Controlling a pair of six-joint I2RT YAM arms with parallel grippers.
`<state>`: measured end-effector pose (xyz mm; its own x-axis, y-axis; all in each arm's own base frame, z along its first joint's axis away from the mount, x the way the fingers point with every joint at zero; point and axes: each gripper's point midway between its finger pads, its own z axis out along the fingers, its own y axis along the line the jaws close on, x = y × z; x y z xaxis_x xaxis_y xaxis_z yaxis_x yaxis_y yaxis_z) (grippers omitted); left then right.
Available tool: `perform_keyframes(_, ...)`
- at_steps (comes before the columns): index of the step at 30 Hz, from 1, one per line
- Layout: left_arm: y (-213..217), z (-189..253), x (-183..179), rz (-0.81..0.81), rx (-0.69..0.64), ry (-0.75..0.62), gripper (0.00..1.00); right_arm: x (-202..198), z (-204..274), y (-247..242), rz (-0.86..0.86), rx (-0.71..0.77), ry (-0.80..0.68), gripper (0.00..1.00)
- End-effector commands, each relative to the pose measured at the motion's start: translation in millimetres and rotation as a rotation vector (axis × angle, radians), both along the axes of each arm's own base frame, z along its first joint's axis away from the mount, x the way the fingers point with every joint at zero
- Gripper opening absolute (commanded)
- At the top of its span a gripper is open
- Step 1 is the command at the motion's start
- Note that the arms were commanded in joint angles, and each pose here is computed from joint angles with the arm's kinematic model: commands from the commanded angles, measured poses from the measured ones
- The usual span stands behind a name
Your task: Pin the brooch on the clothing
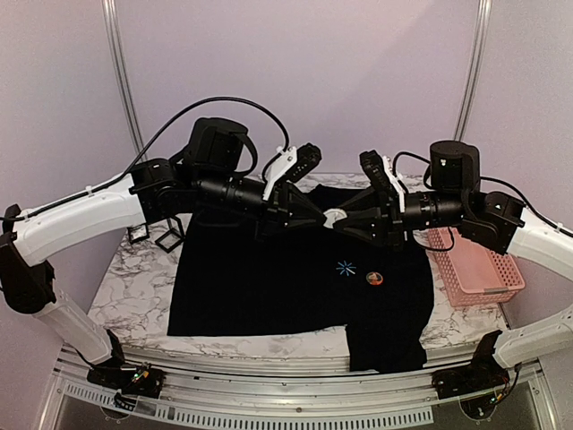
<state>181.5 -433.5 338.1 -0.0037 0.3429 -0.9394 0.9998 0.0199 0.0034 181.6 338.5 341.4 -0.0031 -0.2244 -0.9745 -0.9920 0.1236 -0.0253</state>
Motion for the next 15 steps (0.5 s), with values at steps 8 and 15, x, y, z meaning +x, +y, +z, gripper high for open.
perform_keyframes(8,-3.8,21.6,-7.7,-0.011,-0.093,-0.021,0.0,-3.0,3.5,-2.6,-0.018,0.11,0.047,0.2)
perform_keyframes(15,-3.0,18.0,-11.5,-0.034,-0.082,-0.044,0.0,-7.2,13.0,-4.3,-0.002,0.144,0.019,0.13)
